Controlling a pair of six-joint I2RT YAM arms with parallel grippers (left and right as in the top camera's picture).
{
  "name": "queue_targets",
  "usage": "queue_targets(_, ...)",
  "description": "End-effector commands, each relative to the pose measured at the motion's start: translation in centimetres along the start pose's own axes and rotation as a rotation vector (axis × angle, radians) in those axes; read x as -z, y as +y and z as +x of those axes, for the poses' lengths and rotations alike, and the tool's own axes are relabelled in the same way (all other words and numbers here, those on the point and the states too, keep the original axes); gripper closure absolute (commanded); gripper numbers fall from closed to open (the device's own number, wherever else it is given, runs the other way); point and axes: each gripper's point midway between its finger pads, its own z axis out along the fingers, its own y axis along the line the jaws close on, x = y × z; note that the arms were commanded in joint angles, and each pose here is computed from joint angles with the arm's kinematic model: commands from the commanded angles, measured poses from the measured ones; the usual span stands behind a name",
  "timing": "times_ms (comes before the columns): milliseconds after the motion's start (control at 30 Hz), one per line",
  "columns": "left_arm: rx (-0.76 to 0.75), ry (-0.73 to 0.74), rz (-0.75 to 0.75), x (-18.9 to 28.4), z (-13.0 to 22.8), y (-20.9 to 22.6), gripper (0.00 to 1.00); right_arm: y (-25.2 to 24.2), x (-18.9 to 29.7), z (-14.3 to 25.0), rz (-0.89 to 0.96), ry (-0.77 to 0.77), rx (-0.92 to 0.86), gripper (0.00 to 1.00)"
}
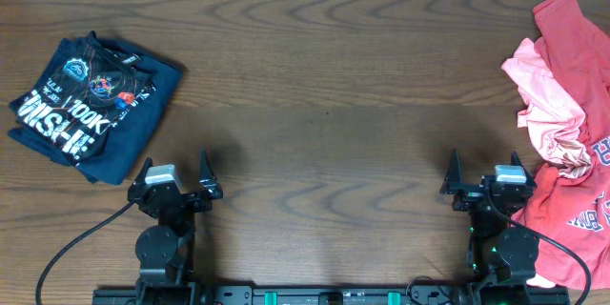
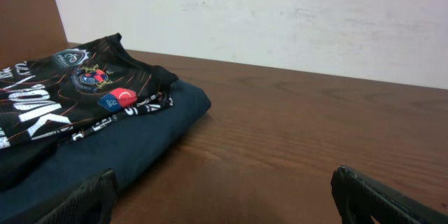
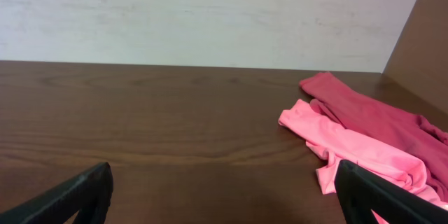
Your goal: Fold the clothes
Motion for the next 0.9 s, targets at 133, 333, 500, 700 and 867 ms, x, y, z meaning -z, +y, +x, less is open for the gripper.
queue_targets(133, -0.021, 0.053, -0.05, -0.1, 1.73, 0.98, 0.02, -0.2, 0.01, 0.05, 0.01, -0.001, 0.008, 0.01)
queue_targets(333, -0.021, 0.053, -0.05, -0.1, 1.73, 0.98, 0.02, -0.2, 0.01, 0.04, 0.01, -0.001, 0.007, 0.01)
queue_targets(500, -0.021, 0.053, -0.05, -0.1, 1.73, 0.98, 0.02, -0.22, 0.01, 0.05, 0.011, -0.001, 0.008, 0.01)
queue_targets(700, -0.021, 0.053, -0.05, -0.1, 1.73, 0.98, 0.02, -0.2, 0.01, 0.05, 0.01, -0.001, 0.008, 0.01)
queue_targets(867, -0.019, 0.054, -0.043, -0.11, 1.74, 0.87, 0.02, -0.2, 0.01, 0.05, 0.01, -0.001, -0.014, 0.01)
